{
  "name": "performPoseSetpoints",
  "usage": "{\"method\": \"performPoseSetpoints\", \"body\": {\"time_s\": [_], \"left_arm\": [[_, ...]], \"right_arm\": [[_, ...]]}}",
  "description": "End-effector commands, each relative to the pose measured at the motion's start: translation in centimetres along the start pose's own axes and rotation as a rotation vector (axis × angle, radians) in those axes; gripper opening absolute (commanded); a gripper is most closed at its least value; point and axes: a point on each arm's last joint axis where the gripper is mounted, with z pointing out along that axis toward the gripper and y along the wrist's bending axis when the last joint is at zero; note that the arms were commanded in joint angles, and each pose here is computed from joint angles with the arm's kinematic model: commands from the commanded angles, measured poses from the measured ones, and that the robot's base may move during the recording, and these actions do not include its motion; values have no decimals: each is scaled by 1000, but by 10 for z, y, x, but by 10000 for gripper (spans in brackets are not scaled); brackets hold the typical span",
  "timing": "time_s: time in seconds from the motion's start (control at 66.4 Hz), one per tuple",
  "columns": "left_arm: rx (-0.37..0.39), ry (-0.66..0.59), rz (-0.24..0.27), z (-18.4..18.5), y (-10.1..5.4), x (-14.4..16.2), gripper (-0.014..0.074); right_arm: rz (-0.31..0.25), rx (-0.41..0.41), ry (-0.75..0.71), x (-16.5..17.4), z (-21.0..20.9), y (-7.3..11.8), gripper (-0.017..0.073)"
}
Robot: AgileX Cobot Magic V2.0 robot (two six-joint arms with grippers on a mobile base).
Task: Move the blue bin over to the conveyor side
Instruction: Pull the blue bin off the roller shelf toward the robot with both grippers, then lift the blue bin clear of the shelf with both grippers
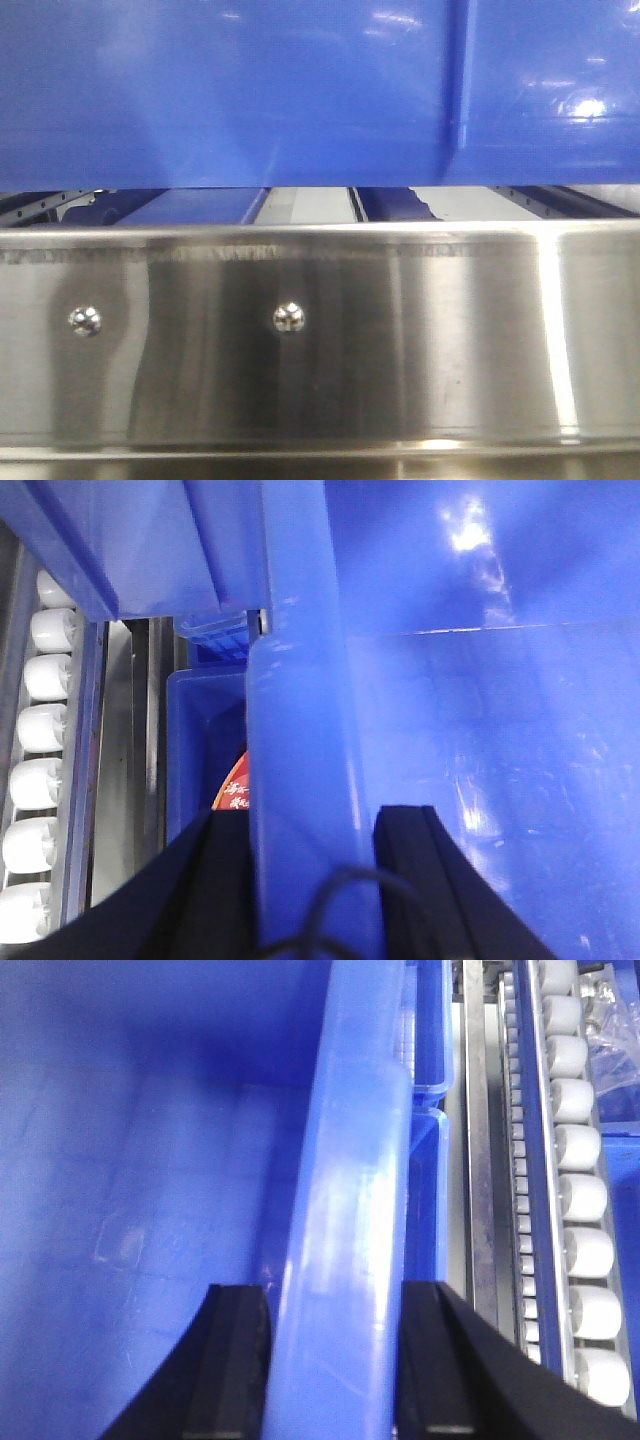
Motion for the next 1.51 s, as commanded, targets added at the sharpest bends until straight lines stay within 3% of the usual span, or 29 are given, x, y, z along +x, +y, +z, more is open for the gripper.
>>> {"method": "performPoseSetpoints", "body": {"time_s": [0.0, 0.572, 0.873, 1.49], "left_arm": [[-15, -83, 6, -27, 1, 2, 1], [22, -537, -1, -166, -9, 42, 1], [36, -493, -7, -156, -10, 53, 1], [32, -497, -7, -154, -10, 53, 1]], "right_arm": [[-9, -10, -74, 3, -23, -1, -79], [-22, -79, -526, 30, -137, -9, -79], [-50, -75, -566, 36, -148, -10, -79], [-51, -75, -570, 35, -149, -10, -79]]}}
